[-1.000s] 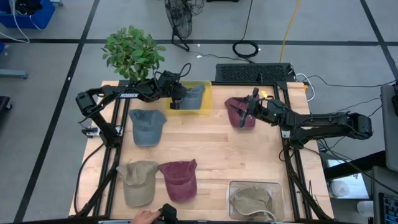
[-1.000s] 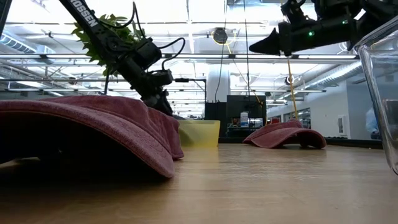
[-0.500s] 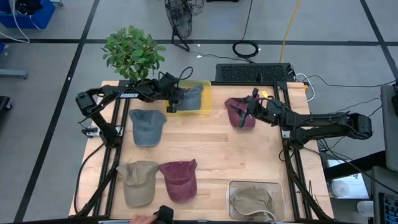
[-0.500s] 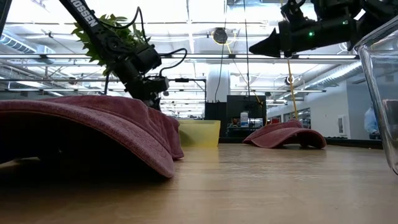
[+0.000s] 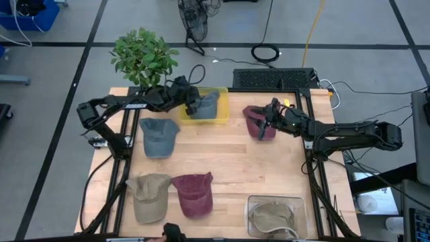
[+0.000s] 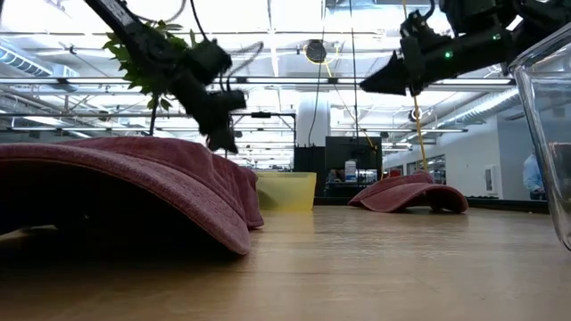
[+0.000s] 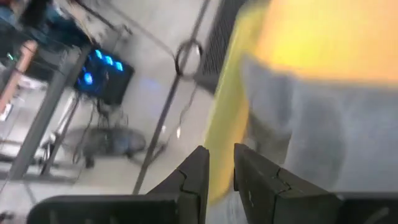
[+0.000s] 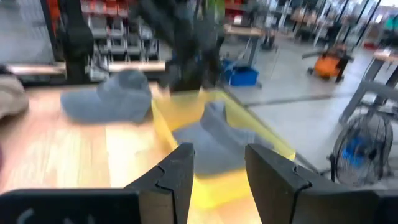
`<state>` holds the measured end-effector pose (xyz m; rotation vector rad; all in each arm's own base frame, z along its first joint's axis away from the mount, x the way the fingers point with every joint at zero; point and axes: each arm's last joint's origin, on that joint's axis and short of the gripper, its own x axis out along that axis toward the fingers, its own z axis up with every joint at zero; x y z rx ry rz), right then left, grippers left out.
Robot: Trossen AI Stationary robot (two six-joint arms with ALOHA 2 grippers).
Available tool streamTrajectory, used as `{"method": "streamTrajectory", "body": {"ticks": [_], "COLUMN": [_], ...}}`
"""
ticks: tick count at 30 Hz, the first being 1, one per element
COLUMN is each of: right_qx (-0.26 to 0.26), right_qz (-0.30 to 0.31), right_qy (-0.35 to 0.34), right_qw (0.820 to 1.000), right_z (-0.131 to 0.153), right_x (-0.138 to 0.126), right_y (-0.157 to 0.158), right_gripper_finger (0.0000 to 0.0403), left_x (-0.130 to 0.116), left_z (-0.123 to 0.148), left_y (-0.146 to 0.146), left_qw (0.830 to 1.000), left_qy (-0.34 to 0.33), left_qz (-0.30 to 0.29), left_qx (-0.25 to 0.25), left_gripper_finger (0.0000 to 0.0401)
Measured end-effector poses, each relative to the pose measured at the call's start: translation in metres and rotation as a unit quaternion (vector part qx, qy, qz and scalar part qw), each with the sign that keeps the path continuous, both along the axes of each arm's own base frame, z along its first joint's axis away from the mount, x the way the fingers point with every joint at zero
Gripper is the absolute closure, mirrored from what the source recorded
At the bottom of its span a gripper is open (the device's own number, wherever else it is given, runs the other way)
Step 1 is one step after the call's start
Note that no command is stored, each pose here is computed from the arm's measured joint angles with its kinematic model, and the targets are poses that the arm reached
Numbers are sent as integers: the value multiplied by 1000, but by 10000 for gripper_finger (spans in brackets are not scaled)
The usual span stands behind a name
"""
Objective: Pick & Place hat
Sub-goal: Move the top red cap to the center of the table
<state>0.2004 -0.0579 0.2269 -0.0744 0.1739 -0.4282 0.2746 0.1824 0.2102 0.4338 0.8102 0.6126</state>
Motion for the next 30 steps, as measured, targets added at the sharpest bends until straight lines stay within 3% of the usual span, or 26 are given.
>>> {"method": "streamTrajectory", "body": {"ticks": [6, 12, 21, 25, 30], "right_qx": [35, 38, -11, -19, -4], "right_qz": [-3, 8, 47, 73, 155], "right_qy": [35, 30, -30, -63, -85], "right_qw": [999, 999, 998, 995, 984], "right_z": [-9, -8, 6, 11, 11], "right_x": [-2, -1, 2, 5, 21], "right_y": [1, 2, 5, 6, 9], "right_gripper_finger": [273, 273, 273, 273, 273], "left_x": [-3, -23, -68, -73, -71], "left_z": [40, 69, 76, 71, 69], "left_y": [-40, -85, -118, -123, -127], "left_qw": [987, 964, 956, 952, 950], "left_qy": [-78, -85, -15, 12, 13], "left_qz": [-131, -230, -193, -176, -167], "left_qx": [-54, -105, -219, -251, -263], "left_gripper_finger": [320, 320, 320, 320, 320]}}
